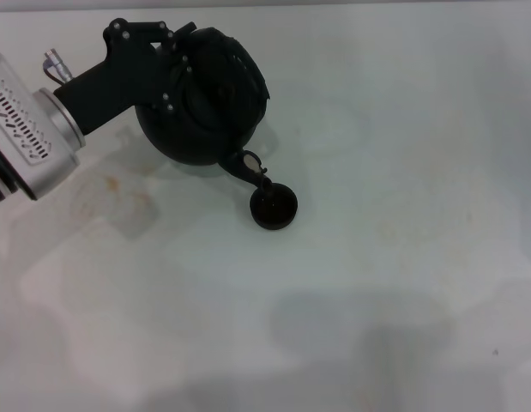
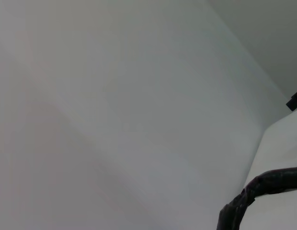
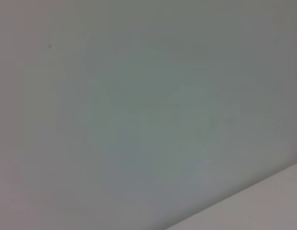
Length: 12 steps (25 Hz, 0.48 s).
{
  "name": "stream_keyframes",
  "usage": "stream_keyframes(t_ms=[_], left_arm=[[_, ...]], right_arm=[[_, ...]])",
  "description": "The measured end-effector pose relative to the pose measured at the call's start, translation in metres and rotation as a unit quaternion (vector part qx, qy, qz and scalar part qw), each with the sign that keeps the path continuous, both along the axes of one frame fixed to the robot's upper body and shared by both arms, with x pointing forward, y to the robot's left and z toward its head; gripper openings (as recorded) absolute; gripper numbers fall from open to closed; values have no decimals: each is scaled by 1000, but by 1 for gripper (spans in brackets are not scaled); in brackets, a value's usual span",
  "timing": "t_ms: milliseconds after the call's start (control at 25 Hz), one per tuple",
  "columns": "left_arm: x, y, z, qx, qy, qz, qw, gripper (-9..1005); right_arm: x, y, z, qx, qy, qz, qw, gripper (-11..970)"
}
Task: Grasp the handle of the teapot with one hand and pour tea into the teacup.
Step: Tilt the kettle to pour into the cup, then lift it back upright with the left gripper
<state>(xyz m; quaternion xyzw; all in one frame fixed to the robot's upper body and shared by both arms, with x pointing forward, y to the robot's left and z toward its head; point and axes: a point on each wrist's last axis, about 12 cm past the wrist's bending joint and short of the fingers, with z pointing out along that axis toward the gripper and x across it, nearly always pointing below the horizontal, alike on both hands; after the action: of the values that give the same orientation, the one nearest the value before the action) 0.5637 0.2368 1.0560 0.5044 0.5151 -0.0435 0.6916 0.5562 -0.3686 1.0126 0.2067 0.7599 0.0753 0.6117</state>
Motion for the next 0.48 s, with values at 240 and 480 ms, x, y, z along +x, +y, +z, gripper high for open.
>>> stream_keyframes(t_ms=[240, 480], left_arm=[[-1, -2, 1, 0, -4, -9, 1000, 106], [-1, -2, 1, 1, -4, -9, 1000, 107]], right_arm=[[-1, 0, -1, 1, 1, 0, 1000, 826], [-2, 1, -2, 1, 4, 0, 1000, 826]])
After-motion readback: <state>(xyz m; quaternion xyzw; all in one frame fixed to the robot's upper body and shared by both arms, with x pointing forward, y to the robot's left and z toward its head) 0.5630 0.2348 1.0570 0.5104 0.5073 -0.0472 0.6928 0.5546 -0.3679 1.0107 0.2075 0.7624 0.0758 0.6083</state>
